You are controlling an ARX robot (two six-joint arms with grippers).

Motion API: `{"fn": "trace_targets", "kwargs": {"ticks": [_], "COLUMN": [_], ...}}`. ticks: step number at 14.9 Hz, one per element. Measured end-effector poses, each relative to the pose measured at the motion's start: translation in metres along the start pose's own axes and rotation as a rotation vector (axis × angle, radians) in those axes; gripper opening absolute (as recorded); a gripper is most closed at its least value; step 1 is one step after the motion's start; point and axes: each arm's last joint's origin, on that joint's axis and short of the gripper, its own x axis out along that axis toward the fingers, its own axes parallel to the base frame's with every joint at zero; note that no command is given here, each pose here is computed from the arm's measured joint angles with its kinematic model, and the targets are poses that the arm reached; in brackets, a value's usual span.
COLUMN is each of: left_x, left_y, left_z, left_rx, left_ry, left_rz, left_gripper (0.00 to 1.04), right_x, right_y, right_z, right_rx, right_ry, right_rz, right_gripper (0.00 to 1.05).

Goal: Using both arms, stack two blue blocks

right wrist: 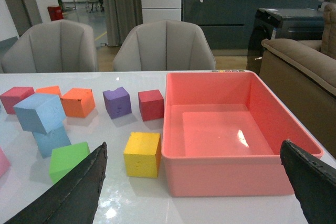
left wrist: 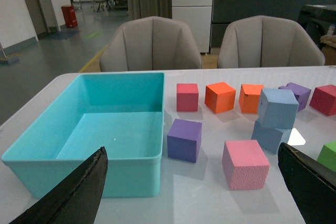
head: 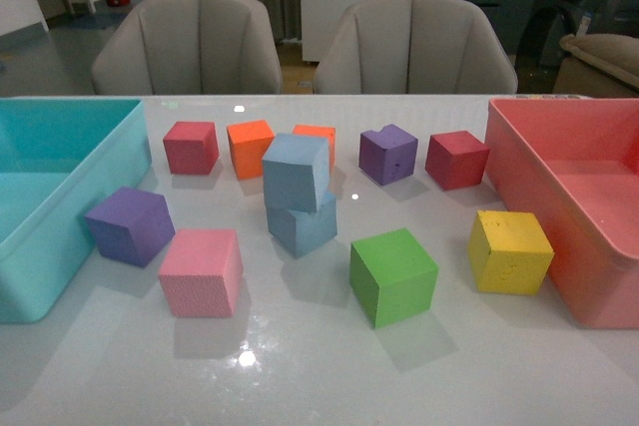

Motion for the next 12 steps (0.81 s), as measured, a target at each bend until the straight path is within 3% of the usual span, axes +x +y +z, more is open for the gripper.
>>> {"fn": "trace_targets", "kwargs": {"ticks": [12], "left_x": [0.0], "left_y": [0.0], "left_z": [0.0], "left_rx": [0.0], "left_ry": [0.0], "left_rz": [0.0], "left_gripper": [0.98], "right_x": [0.0], "right_y": [0.0], "right_z": [0.0], "right_rx": [0.0], "right_ry": [0.0], "right_rz": [0.0], "right_gripper": [0.98]}}
